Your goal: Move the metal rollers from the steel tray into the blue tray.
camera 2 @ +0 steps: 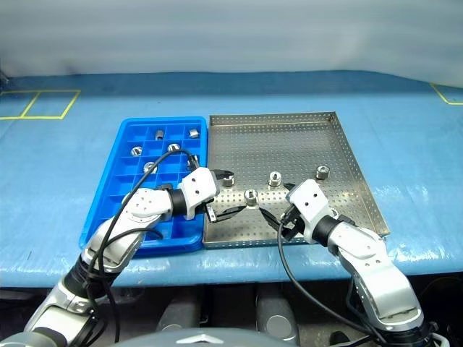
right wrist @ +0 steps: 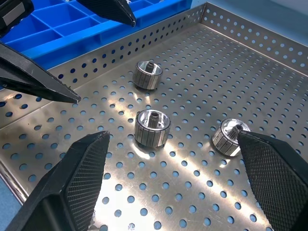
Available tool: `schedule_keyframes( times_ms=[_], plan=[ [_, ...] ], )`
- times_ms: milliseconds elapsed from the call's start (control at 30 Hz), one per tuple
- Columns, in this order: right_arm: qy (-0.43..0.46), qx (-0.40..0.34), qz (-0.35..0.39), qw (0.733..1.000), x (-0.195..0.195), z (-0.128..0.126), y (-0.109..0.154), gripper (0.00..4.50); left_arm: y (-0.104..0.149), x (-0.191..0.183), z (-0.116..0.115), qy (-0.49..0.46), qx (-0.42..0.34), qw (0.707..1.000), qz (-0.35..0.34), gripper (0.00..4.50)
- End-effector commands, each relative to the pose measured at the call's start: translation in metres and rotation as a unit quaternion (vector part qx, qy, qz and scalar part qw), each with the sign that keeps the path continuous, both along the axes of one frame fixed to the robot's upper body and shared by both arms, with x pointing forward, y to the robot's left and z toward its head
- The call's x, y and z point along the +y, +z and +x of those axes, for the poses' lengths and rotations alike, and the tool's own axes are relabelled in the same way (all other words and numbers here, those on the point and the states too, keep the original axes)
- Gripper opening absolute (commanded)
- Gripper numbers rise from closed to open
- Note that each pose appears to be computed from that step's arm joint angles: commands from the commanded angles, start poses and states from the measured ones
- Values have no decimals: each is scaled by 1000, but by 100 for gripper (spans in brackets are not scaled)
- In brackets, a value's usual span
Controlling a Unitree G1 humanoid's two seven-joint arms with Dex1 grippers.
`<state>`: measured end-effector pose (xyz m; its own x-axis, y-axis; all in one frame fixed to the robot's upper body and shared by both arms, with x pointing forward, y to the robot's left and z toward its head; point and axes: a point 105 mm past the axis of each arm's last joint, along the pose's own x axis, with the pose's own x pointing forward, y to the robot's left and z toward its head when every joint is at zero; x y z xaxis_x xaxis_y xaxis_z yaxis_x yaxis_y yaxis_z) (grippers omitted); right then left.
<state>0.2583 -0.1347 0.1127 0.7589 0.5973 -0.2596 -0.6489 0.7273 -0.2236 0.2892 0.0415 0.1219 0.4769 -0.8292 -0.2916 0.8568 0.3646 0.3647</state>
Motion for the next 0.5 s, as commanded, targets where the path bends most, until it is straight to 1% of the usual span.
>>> schedule_keyframes(
  times_ms=[33, 500],
  plan=[
    [-4, -25, 2, 1000, -1, 2, 10, 446, 11, -2, 1, -4, -25, 1000, -6, 450],
    [-2, -27, 3, 1000, -1, 3, 11, 446, 11, 0, 2, 0, -25, 1000, -4, 450]
  ],
)
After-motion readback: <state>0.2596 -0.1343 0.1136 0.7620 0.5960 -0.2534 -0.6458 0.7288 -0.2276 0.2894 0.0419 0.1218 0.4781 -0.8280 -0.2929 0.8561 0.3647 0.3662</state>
